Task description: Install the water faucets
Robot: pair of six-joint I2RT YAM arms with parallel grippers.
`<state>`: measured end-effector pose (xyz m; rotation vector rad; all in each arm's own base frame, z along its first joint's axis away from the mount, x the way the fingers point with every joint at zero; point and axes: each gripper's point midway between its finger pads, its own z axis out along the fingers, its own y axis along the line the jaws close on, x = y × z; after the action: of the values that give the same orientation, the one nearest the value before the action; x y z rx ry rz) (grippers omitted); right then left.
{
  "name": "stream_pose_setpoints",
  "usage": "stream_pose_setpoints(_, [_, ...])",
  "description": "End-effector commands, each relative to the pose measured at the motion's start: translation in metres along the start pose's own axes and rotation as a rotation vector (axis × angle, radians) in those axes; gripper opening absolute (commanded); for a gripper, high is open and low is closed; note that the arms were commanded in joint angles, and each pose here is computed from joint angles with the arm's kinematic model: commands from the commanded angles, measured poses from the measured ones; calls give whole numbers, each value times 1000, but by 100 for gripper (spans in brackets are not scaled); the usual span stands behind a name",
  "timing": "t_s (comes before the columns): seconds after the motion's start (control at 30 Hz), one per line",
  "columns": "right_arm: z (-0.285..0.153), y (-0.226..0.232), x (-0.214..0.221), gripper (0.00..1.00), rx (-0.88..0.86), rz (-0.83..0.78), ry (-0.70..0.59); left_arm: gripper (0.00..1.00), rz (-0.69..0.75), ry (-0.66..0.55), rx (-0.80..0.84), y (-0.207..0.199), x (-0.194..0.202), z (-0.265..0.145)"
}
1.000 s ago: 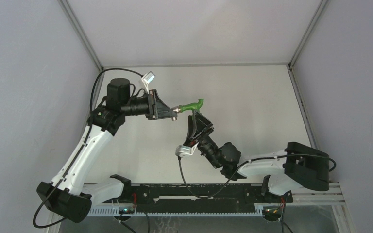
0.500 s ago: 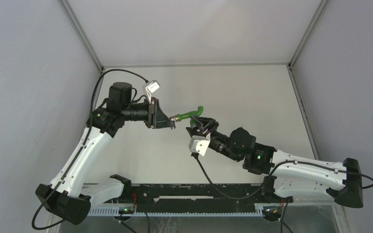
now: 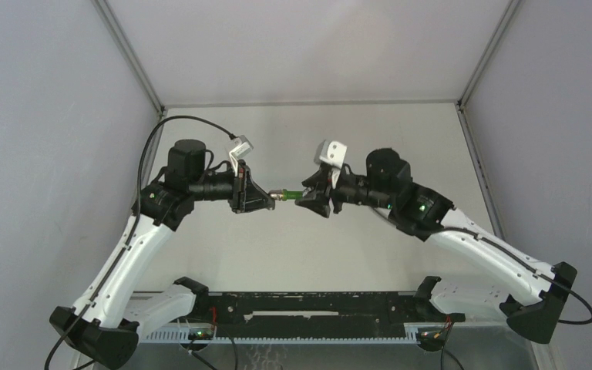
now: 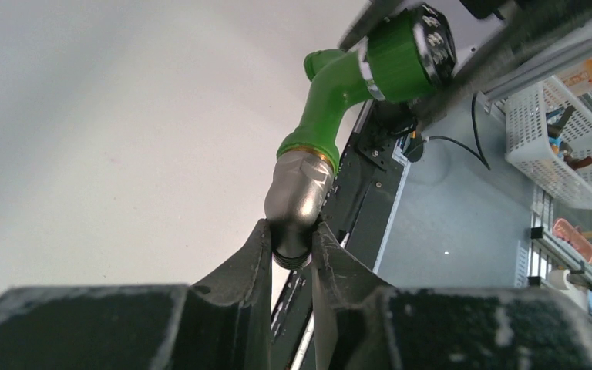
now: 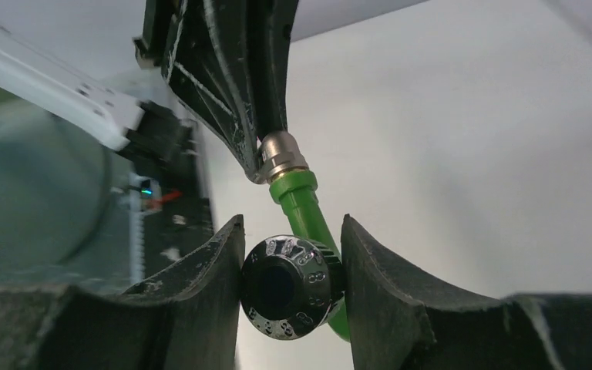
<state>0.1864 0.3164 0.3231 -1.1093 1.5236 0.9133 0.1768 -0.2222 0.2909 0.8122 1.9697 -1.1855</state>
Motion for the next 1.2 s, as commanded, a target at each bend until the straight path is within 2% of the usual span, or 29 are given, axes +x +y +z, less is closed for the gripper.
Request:
stream_pose_setpoints(0.0, [-6, 28, -20, 0, -301, 401, -10, 0, 156, -81, 152, -34, -15, -3])
stream_pose_setpoints(0.2, [-1, 38, -18, 0, -491, 655, 63, 0, 146, -103, 183, -37, -19, 0])
stream_pose_setpoints(0.37, [6, 33, -20, 0, -518, 777, 57, 0, 127, -106, 198, -37, -19, 3])
stream_pose_setpoints(0.53, [18, 17, -10, 0, -564, 1006, 113, 0, 137, -121, 208, -39, -20, 2])
stream_pose_setpoints(0.73, [39, -4, 32, 0, -516, 1237, 182, 0, 138, -140, 206, -38, -24, 4])
stream_pose_setpoints(0.93, [49, -15, 51, 0, -480, 1328, 174, 0, 87, -173, 182, -33, -30, 6])
stream_pose_setpoints(1.17, [55, -21, 61, 0, -458, 1360, 158, 0, -113, -213, 115, -6, -39, 15])
